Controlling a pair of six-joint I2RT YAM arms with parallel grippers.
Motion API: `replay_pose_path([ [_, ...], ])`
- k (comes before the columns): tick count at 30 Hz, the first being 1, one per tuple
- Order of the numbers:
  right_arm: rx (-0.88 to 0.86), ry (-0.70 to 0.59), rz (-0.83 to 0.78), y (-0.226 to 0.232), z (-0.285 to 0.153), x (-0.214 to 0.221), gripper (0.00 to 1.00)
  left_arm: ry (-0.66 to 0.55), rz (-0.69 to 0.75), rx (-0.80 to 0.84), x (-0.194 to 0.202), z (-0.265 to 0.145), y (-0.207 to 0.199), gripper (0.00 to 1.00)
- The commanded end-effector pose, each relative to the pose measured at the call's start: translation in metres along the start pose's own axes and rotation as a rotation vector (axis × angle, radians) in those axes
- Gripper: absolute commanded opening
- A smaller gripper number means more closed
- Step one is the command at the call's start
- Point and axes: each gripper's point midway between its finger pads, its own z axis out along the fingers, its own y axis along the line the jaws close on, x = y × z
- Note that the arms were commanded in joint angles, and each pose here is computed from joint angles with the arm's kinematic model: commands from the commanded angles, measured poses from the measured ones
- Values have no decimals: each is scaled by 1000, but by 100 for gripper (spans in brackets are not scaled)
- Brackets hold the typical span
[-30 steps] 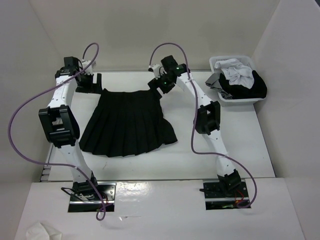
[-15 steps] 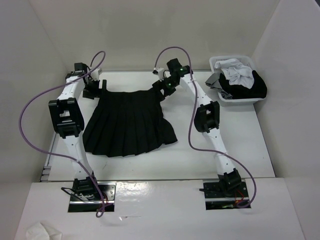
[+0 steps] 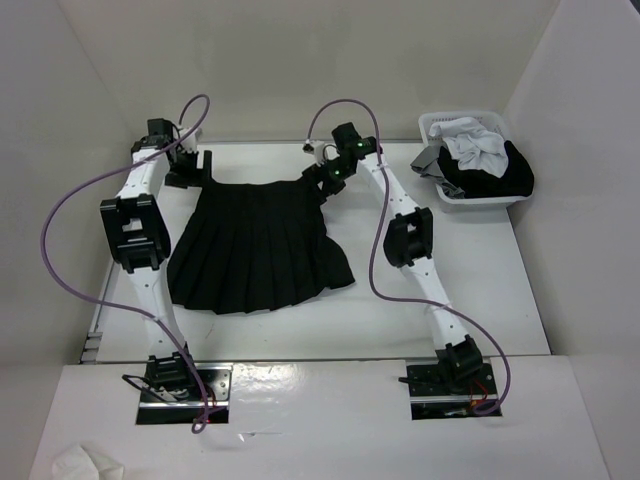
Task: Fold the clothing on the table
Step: Fold the skirt
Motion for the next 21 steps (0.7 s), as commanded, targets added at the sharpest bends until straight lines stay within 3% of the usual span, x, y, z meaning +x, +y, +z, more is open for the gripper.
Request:
replay_pose_path([
  [1, -36, -43, -14, 9, 2, -12, 90, -10, -12, 17, -5, 12, 2, 92],
  [10, 16, -101, 23, -9, 16, -23, 90, 27, -7, 25, 7, 35, -3, 91],
  [15, 144, -179, 74, -20, 6, -49, 93, 6, -11, 43, -1, 32, -6, 91],
  [21, 142, -300, 75, -18, -3, -84, 91, 4, -11, 53, -1, 30, -9, 91],
])
